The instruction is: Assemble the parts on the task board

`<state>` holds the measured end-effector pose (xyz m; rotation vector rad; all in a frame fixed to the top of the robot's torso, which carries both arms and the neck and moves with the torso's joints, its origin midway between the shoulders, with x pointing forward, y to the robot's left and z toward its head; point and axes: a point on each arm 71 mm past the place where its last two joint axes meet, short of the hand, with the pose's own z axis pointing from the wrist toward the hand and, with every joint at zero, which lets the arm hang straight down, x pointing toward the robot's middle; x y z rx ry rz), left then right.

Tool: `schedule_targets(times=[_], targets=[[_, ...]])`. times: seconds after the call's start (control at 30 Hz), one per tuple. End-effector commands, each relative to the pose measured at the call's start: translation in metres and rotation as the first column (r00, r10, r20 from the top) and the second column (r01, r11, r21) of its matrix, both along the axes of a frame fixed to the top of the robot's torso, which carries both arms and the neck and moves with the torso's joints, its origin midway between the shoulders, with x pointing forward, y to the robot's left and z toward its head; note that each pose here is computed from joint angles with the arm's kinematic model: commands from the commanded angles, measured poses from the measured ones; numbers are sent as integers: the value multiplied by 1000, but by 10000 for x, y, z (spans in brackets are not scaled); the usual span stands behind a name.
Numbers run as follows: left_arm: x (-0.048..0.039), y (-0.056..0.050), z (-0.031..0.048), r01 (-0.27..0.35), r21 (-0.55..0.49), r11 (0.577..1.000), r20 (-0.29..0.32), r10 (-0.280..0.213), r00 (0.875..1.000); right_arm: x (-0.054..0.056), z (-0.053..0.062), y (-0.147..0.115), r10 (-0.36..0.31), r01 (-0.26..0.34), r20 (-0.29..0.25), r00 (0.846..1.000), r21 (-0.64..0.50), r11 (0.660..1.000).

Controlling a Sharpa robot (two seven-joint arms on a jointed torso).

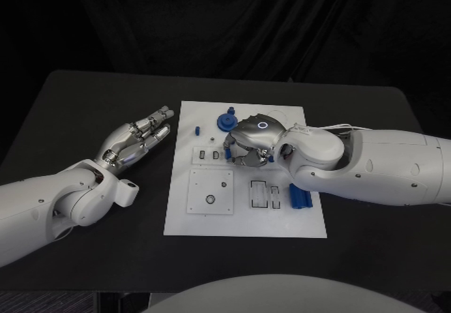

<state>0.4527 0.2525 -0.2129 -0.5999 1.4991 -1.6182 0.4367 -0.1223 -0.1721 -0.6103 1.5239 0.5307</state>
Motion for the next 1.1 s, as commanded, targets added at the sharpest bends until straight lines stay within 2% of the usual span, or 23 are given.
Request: schedule_targets(times=[0.03,0.6,0.87,1.1], targets=[[-23,-20,52,30,-48,998,63,-27,998,6,-22,-10,-20,20,-3,1000,-20,1000],[-20,-16,51,29,-48,998,64,-26,998,9,-10,-9,-17,17,7,1000,-3,1000],[-16,-21,63,17,-51,999,88,-13,996,-24,92,-58,2,-12,80,997,115,993],[-28,-19,80,-2,-51,999,109,7,994,-107,263,-176,15,-54,165,986,231,971]])
